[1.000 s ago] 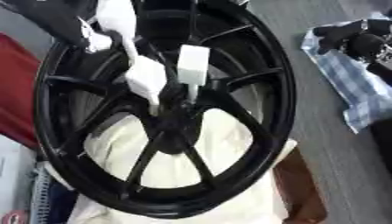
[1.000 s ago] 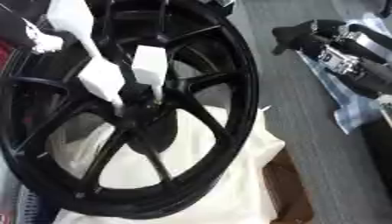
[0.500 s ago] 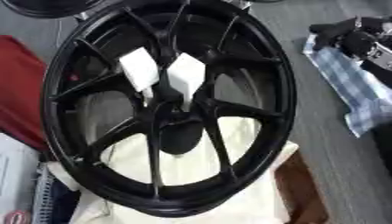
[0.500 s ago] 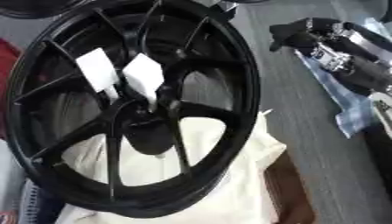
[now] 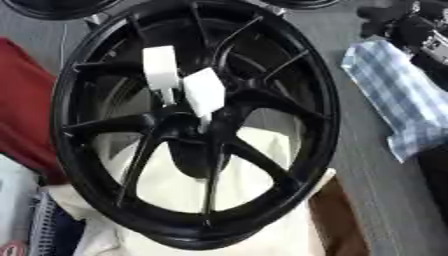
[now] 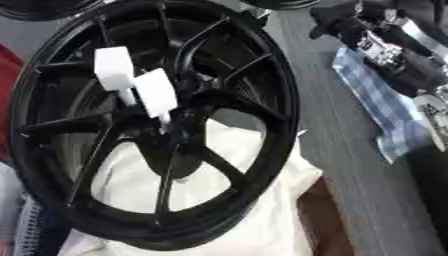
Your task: Pull the pin out of the wheel hub.
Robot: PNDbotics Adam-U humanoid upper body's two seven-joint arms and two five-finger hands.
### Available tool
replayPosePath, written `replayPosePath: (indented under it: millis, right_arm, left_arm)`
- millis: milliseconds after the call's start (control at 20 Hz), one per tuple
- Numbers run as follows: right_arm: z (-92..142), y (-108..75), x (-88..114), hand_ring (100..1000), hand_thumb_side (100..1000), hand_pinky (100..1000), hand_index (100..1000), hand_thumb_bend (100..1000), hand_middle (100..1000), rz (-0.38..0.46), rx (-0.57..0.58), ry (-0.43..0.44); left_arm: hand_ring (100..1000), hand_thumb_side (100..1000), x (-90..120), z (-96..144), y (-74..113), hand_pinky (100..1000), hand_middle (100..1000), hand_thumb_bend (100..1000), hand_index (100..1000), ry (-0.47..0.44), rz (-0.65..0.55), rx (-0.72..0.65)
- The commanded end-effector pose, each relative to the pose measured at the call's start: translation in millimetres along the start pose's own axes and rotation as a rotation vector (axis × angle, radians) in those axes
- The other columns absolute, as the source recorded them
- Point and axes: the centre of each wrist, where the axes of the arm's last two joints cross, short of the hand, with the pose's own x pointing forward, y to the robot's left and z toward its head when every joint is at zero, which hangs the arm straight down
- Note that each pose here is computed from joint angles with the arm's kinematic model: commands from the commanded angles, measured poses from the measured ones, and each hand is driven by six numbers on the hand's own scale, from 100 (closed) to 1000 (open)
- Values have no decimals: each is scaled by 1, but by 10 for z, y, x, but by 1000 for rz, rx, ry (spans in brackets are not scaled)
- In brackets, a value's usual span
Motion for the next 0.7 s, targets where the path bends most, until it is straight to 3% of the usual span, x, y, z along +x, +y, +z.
replayPosePath:
  millis: [50,100,150,200,250,300,350,400,600,700]
  right_arm:
    - [-31,-62,119,1000,591,1000,765,100,652,32,1,-31]
    - [-31,-62,119,1000,592,1000,764,100,651,31,0,-31]
    - [-33,-61,119,1000,592,1000,763,100,650,30,0,-32]
    - [-35,-59,119,1000,592,1000,763,100,650,29,0,-32]
    - [-38,-57,118,1000,593,1000,763,100,650,28,1,-32]
    - [-40,-55,117,1000,593,1000,763,100,650,27,3,-32]
    - [-43,-54,118,1000,592,1000,763,100,649,26,5,-32]
    - [-47,-53,119,1000,592,1000,763,100,648,26,7,-33]
    - [-73,-46,127,1000,593,1000,763,100,648,21,21,-38]
    - [-83,-40,127,1000,594,1000,763,100,648,16,26,-38]
  left_arm:
    - [575,244,-272,4,115,765,520,100,704,75,44,42]
    - [744,528,-370,-28,71,852,748,100,835,93,62,37]
    - [839,871,-455,-43,36,929,891,100,902,104,73,36]
    - [839,871,-526,-47,2,929,891,100,902,109,73,39]
    - [880,1000,-582,-49,-44,965,949,217,933,110,67,37]
    - [880,1000,-630,-48,-87,965,949,217,933,108,60,33]
    - [881,1000,-676,-43,-126,963,950,339,941,104,54,29]
    - [884,1000,-716,-34,-167,964,953,380,944,97,47,22]
    - [872,1000,-842,42,-299,947,940,301,922,66,18,10]
    - [841,1000,-882,105,-333,917,898,141,884,59,18,26]
